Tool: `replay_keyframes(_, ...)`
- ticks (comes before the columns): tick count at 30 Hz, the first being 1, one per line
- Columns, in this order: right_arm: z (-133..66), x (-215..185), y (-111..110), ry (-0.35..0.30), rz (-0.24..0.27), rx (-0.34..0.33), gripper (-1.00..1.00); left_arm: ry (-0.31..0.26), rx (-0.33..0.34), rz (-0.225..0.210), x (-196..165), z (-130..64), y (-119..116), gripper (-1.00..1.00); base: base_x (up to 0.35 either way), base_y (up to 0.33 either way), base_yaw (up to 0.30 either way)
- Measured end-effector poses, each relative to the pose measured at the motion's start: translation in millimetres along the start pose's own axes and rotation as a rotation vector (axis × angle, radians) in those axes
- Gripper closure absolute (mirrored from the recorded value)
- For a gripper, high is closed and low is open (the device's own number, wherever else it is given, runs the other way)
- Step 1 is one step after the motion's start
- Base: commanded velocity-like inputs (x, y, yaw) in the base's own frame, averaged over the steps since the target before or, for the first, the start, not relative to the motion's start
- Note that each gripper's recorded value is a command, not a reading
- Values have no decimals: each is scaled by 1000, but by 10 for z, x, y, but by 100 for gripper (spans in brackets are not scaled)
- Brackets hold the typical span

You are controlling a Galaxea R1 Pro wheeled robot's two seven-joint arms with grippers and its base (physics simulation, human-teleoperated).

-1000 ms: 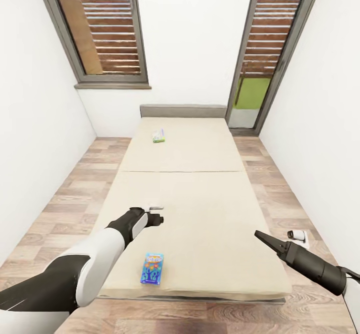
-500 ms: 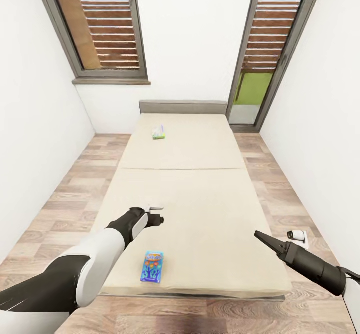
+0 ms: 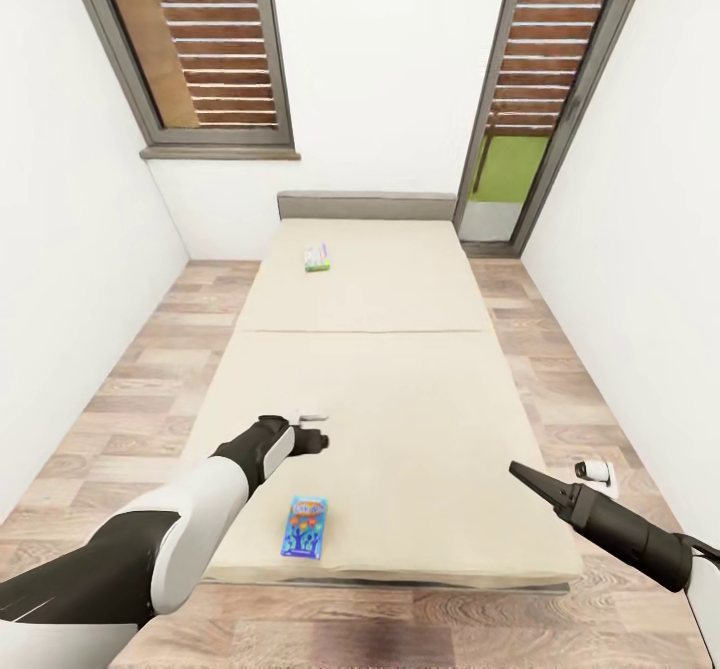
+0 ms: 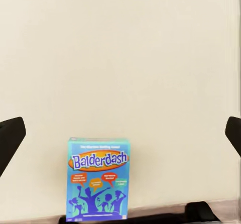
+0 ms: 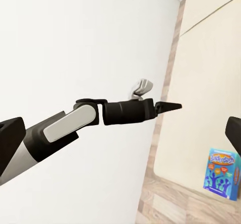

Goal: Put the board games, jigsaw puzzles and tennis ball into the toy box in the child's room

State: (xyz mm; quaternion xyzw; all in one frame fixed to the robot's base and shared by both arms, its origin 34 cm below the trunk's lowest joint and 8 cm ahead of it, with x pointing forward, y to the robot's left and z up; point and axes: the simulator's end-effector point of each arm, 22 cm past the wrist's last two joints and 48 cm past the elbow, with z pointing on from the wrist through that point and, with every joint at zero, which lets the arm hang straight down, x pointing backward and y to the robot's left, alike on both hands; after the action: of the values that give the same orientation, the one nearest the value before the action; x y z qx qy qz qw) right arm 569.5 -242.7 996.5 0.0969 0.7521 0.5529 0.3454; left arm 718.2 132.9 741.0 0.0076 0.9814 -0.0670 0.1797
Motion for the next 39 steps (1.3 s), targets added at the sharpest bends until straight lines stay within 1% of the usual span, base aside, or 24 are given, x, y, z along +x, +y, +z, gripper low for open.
replay_keyframes(7,10,23,-46,4,9,5,-100,29,54,-2,95,52,-100,-100,0,0,0)
replay_keyframes(10,13,33,-66,5,13,8,-100,40,63,-2,131,73,-115,-100,0,0,0)
replay_keyframes(39,37,138,-276,23,53,36,-100,77,67,-9,323,283,-85,-100,0,0,0)
